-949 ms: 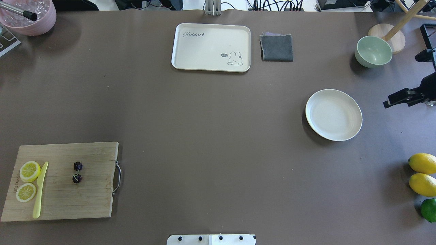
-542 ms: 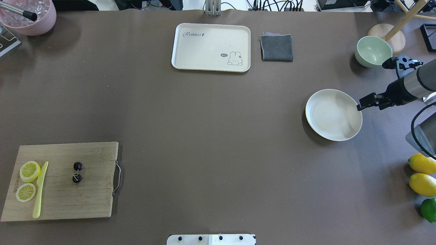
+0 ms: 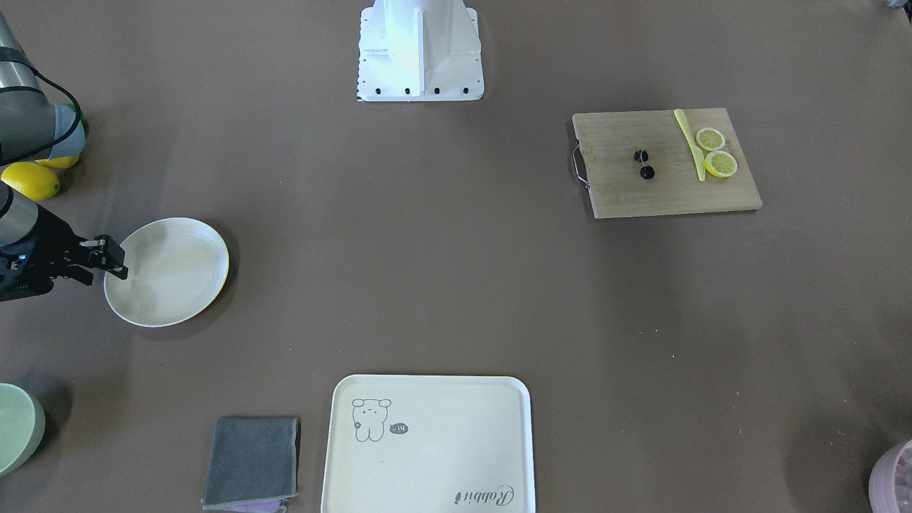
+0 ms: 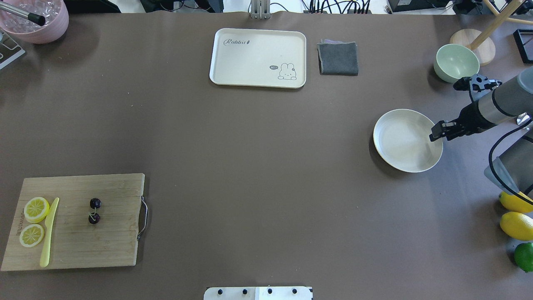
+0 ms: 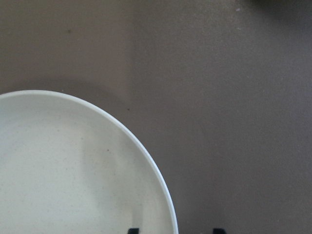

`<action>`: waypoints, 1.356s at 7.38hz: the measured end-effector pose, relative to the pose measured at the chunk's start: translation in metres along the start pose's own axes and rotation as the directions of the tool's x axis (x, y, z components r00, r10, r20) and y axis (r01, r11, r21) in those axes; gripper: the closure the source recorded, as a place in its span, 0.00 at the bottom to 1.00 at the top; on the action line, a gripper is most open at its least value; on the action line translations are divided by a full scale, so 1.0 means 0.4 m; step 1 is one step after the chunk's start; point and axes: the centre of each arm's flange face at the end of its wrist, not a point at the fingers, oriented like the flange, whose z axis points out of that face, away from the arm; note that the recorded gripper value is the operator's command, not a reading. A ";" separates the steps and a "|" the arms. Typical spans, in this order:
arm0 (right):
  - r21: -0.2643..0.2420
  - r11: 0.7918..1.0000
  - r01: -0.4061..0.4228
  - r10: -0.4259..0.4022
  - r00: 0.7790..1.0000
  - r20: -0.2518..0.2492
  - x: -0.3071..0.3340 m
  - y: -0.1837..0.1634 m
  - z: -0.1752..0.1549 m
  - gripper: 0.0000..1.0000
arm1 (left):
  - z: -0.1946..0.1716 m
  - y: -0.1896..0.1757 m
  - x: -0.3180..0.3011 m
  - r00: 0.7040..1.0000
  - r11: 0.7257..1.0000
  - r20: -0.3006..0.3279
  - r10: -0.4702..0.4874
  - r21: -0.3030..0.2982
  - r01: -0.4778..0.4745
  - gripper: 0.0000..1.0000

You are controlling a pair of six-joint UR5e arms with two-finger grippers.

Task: Place red cherry on plate
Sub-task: 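Reach the right gripper to the white plate rim and grasp it, then drag the plate to center with right gripper while left arm reaches the board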

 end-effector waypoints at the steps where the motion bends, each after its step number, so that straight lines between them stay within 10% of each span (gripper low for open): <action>1: -0.003 1.000 -0.001 0.001 1.000 0.001 0.000 0.001 0.002 1.00 | -0.001 0.000 0.000 1.000 1.000 0.000 0.000 0.000 0.000 0.02; 6: -0.010 1.000 -0.006 0.007 0.998 0.061 -0.061 -0.013 -0.031 1.00 | -0.004 -0.003 0.008 0.998 0.998 -0.012 -0.062 0.005 0.063 0.02; 10: -0.039 0.984 -0.176 0.181 0.958 0.222 -0.480 0.053 -0.106 1.00 | 0.046 0.030 0.233 0.960 0.965 -0.110 -0.256 0.036 0.261 0.03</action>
